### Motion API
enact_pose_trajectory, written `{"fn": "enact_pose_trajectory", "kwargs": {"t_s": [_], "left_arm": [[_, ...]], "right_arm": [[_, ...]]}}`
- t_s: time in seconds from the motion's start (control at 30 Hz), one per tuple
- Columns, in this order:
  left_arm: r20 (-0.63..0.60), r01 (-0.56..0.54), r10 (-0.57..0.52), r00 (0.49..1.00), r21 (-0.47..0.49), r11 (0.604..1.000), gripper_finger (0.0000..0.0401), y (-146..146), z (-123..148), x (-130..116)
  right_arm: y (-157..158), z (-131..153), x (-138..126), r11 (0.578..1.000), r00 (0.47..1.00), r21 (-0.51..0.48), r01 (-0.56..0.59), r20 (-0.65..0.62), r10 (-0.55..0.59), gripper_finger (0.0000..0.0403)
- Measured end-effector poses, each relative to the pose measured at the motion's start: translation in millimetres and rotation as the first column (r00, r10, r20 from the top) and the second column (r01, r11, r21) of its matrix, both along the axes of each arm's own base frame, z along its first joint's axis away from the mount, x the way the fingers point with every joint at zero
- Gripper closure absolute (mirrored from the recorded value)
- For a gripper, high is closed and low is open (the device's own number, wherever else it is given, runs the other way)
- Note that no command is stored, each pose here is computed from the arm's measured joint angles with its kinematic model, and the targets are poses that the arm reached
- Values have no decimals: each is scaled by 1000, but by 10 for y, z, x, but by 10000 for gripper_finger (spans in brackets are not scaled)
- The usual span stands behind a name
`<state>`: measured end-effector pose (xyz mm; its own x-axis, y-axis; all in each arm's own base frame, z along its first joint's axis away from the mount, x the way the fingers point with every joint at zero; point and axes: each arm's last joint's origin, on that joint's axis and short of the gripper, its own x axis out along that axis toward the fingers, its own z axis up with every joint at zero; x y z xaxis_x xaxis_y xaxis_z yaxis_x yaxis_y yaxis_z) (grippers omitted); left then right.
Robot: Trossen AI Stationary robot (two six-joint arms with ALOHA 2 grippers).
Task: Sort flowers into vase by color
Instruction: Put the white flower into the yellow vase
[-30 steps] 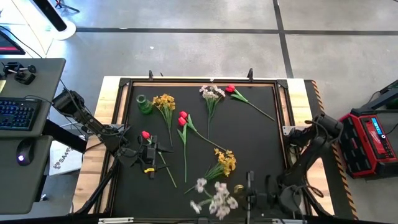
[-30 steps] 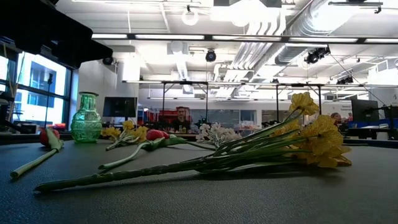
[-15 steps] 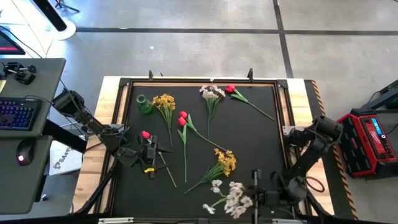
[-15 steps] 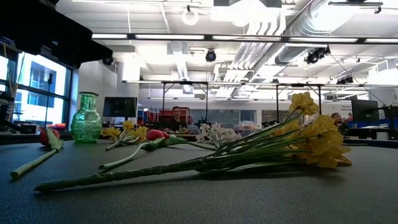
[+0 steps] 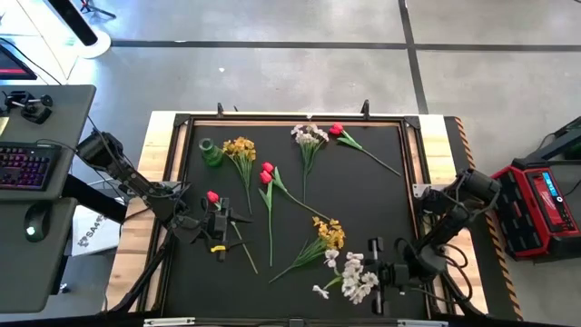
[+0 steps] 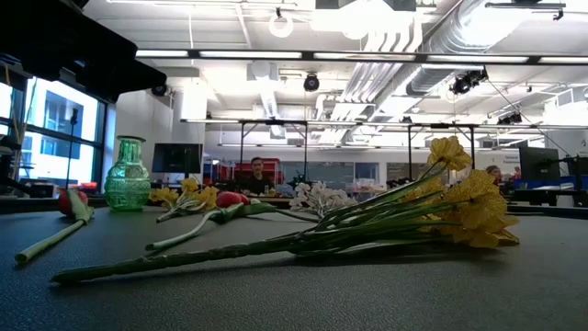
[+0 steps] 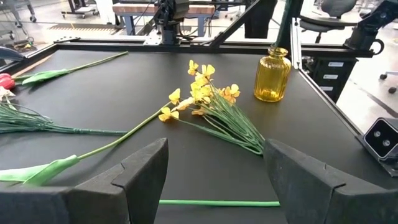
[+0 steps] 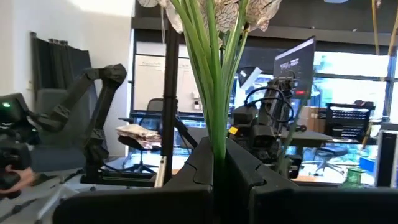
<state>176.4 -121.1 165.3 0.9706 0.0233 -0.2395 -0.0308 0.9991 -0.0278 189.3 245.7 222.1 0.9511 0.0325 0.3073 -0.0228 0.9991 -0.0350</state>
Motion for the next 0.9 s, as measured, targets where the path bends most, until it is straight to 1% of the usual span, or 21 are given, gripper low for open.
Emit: {"fn": "enact_pose_trajectory", "kwargs": {"t_s": [0.3,0.37,0.43,0.5,0.63,0.73,0.9], "left_arm": [[1,-14,14,1000,1,1000,149,15,0,9],[1,-14,14,1000,1,1000,149,15,0,9],[1,-15,15,1000,0,1000,149,15,0,9],[1,-12,12,1000,-5,1000,149,14,1,9],[1,-13,13,1000,-18,1000,149,13,0,9],[4,-13,13,1000,-21,1000,149,12,4,10],[4,-14,14,1000,-30,999,149,12,4,10]], "right_arm": [[43,-45,-10,999,999,-25,-39,-28,38,401],[58,-61,-17,999,998,-2,-54,-41,54,397],[64,-76,-23,998,997,45,-53,-60,55,393],[64,-103,-24,995,995,94,-21,-93,29,386],[53,-159,-22,986,986,150,74,-156,-51,364],[35,-166,-23,975,979,175,138,-176,-107,335],[36,-172,-76,955,957,175,241,-210,-203,277]]}}
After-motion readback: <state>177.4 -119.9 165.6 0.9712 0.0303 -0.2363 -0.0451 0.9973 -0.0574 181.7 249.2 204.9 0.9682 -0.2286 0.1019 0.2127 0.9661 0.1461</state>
